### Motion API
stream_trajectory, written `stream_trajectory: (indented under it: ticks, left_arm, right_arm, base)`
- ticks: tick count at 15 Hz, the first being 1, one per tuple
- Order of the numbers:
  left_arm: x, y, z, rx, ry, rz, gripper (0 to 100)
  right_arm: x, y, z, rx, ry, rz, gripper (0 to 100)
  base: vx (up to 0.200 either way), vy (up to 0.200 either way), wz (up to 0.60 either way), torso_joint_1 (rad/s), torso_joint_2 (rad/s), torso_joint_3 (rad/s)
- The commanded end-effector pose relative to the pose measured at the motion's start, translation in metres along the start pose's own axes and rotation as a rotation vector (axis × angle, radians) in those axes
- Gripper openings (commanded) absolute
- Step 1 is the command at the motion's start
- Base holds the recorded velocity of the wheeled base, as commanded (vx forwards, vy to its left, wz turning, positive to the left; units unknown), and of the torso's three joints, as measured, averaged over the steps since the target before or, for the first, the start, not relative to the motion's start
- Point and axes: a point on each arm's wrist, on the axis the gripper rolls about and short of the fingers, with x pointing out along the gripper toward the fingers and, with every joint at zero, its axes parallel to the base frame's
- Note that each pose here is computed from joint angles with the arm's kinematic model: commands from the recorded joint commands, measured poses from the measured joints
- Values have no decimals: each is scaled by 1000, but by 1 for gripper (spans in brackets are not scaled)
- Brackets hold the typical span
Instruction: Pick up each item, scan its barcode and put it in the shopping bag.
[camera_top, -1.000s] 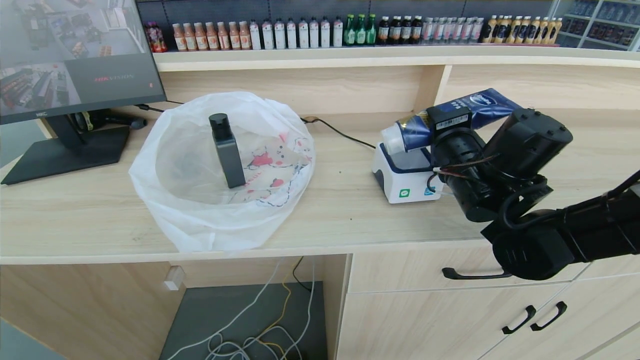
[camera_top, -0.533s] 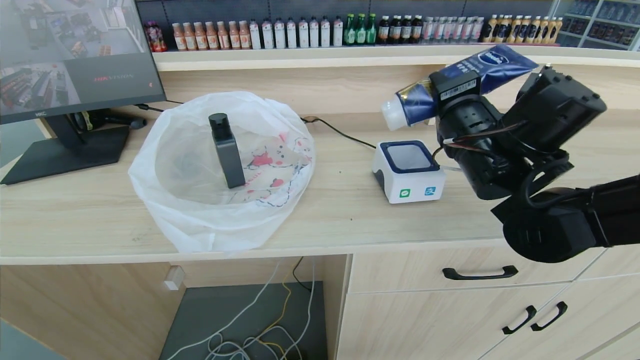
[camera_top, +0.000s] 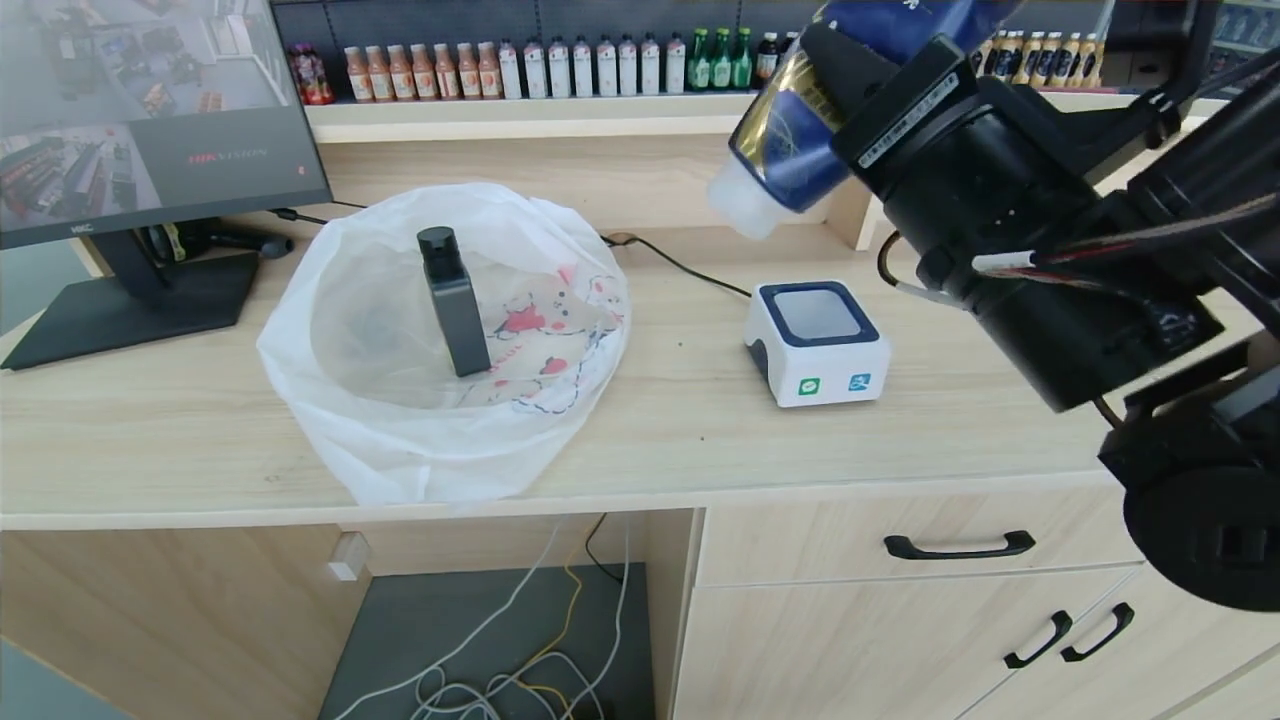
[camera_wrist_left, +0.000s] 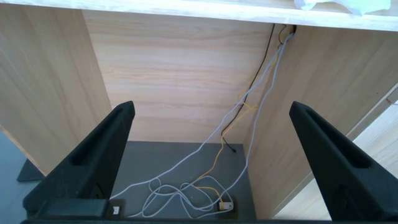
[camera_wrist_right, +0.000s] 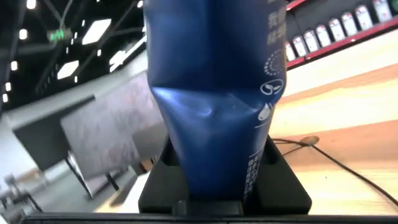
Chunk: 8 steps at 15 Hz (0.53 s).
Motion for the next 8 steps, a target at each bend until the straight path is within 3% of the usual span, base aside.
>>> stream_trajectory:
  ticks: [1,3,6,8]
  left_arm:
    - [0,0,0,0,0,1,100]
    - [0,0,0,4,0,1,100]
    - [0,0,0,7,0,-2,100]
    - [0,0,0,7,0,-2,100]
  right_arm:
    - [-30,5,-6,-164,90,68,0]
    - [-49,-1,-16,-259,137,103,0]
    - [-61,-6,-24,-384,131,114,0]
    - [-62,-8,-31,-403,148,113,0]
  base:
    - [0,0,0,0,0,0]
    - [0,0,0,0,0,0]
    - [0,0,0,0,0,0]
    - [0,0,0,0,0,0]
